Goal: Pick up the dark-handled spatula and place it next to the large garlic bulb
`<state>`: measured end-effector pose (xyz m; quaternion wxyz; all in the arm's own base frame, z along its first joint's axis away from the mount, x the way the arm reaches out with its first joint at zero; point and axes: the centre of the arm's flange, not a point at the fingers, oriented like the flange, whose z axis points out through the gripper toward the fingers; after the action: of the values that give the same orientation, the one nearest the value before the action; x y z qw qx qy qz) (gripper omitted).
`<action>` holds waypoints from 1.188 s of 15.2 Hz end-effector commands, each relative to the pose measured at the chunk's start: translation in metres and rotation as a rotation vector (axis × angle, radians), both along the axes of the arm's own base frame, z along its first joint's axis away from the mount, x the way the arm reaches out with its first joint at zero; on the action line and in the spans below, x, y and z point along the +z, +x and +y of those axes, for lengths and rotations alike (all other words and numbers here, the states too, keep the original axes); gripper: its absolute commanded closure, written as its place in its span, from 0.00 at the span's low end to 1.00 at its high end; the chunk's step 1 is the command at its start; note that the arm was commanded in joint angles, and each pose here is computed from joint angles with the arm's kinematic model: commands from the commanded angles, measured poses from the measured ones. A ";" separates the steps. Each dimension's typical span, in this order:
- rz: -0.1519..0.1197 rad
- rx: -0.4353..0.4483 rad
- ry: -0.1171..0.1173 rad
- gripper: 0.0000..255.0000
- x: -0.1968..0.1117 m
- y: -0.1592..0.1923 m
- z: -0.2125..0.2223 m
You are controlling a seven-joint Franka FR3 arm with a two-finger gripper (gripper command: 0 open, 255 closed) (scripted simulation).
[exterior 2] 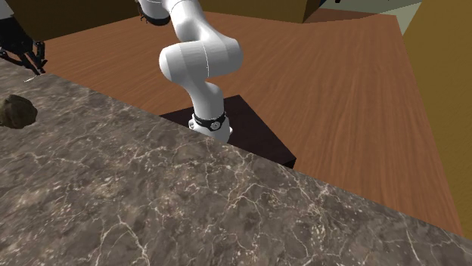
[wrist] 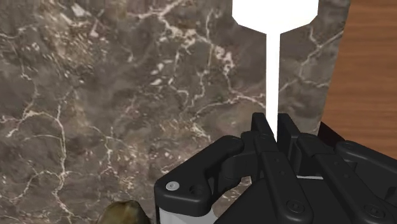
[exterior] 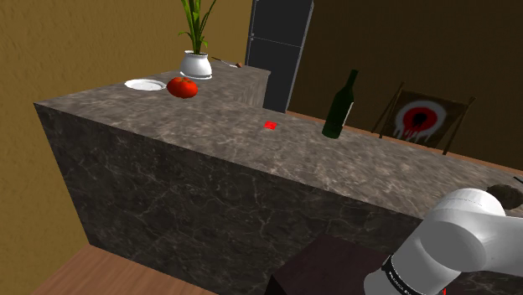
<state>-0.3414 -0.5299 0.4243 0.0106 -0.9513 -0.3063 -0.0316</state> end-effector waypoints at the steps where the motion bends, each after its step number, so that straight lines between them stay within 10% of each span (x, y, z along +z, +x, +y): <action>1: 0.000 0.000 0.000 1.00 -0.011 0.000 0.001; 14: 0.000 0.000 0.000 1.00 -0.040 0.000 0.001; 15: 0.000 0.000 0.000 0.00 -0.040 0.000 0.001; 18: 0.000 0.000 0.000 0.00 -0.040 0.000 0.001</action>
<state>-0.3409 -0.5291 0.3840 0.0104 -0.9513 -0.3064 -0.0315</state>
